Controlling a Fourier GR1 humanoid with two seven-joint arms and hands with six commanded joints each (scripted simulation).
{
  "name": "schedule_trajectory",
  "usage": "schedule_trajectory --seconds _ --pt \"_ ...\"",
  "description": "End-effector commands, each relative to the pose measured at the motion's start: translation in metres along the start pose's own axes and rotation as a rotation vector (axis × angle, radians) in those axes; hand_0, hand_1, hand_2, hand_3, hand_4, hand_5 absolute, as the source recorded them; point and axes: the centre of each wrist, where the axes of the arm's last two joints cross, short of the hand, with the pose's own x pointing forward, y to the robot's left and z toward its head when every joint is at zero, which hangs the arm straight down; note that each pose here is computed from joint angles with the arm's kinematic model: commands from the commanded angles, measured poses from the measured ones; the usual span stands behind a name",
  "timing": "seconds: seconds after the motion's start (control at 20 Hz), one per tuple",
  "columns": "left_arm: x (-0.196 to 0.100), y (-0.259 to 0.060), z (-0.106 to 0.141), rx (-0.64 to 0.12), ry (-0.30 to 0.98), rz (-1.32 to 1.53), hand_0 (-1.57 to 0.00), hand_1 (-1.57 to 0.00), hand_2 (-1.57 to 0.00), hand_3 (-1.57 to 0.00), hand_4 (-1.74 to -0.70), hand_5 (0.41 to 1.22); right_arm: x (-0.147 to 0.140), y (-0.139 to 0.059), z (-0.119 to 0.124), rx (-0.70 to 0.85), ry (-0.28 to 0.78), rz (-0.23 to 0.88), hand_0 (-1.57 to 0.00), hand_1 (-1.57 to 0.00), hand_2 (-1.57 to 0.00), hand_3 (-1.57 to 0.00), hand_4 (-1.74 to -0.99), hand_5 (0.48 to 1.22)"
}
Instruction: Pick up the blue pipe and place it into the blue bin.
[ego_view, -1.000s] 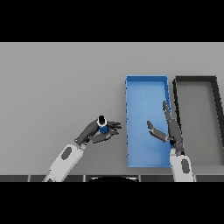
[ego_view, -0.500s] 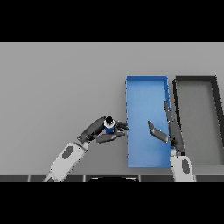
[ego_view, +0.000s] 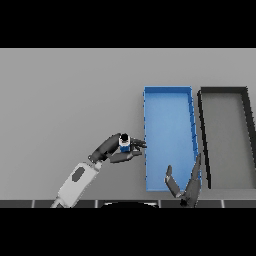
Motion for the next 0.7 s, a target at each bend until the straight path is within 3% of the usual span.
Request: schedule_trajectory --seconds 0.0,0.1,0.25,0.45,0.65 --pt "-0.001 -0.001 -0.003 -0.004 0.009 -0.002 -1.57 -1.57 -1.57 -1.57 -1.47 1.221 0.006 -0.001 -0.001 0.014 -0.043 -0.074 0.0 0.0 -0.04 0.0 -1.195 0.648" --pt "0.001 -0.003 0.0 -0.011 -0.001 0.001 -1.57 -1.57 -1.57 -1.57 -1.47 1.221 0.024 -0.003 -0.005 0.113 -0.086 -0.224 0.0 -0.02 -0.09 0.0 -1.202 0.624" --pt "0.004 -0.004 -0.003 -0.015 -0.006 -0.001 -1.57 -1.57 -1.57 -1.57 -1.47 1.221 0.035 -0.009 -0.01 0.338 0.002 -0.266 0.0 -0.02 -0.12 0.0 -1.224 0.6" --pt "0.003 -0.009 -0.002 -0.02 0.003 -0.001 -1.57 -1.57 -1.57 -1.57 -1.47 1.221 0.075 -0.007 -0.036 0.54 -0.072 -0.269 0.0 -0.01 -0.1 0.0 -1.255 0.56" --pt "0.007 0.001 -0.007 -0.014 0.019 -0.024 -1.57 -1.57 -1.57 -1.57 -1.47 1.221 0.113 0.007 -0.059 0.687 -0.147 -0.177 0.0 0.0 -0.07 0.0 -1.291 0.558"
